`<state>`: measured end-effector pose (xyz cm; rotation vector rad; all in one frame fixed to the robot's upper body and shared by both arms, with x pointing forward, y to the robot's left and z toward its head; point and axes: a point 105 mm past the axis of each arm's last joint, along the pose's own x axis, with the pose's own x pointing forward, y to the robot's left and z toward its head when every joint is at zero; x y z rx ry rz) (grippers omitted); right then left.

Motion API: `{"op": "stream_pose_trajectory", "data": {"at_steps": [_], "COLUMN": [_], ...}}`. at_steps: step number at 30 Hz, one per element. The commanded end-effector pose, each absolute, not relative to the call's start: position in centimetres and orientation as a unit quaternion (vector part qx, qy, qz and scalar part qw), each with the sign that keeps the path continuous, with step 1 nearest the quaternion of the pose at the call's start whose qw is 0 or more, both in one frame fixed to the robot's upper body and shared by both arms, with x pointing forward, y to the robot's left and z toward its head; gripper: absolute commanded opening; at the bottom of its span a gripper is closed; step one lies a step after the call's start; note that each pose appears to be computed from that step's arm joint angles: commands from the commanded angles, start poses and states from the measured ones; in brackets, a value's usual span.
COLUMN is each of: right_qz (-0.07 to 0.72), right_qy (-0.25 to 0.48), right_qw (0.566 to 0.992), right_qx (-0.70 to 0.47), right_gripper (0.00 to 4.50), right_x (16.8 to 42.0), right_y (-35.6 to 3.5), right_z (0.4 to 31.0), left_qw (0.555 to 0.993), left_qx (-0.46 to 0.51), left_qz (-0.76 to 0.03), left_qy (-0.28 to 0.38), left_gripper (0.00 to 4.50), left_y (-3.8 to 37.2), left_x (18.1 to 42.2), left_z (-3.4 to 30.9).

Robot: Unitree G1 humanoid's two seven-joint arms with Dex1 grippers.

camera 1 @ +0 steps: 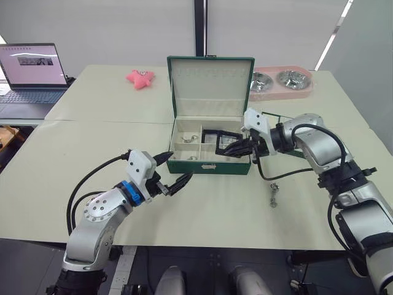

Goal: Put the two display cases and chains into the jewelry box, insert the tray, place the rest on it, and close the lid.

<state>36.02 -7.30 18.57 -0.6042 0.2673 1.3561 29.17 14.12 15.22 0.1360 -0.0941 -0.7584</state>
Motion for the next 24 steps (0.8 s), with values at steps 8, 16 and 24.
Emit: {"op": "stream_pose_trajectory", "data": {"at_steps": [8, 16, 24], "right_qz": [0.629, 0.631, 0.644], "right_qy": [0.128, 0.157, 0.164], "right_qw": [0.706, 0.703, 0.691], "right_qx": [-0.298, -0.288, -0.284], "right_gripper": [0.03, 0.03, 0.03], "right_x": [37.6, 38.4, 38.1], "right_y": [-5.5, -5.0, -4.8], "right_z": [19.1, 18.6, 18.4], "left_qw": [0.928, 0.928, 0.930], "left_qx": [0.064, 0.060, 0.058], "left_qz": [-0.359, -0.359, -0.354], "left_qy": [-0.074, -0.076, -0.074], "left_gripper": [4.50, 4.50, 4.50], "left_y": [13.9, 13.6, 13.5], "left_x": [29.0, 29.1, 29.1], "left_z": [16.9, 17.1, 17.1]}}
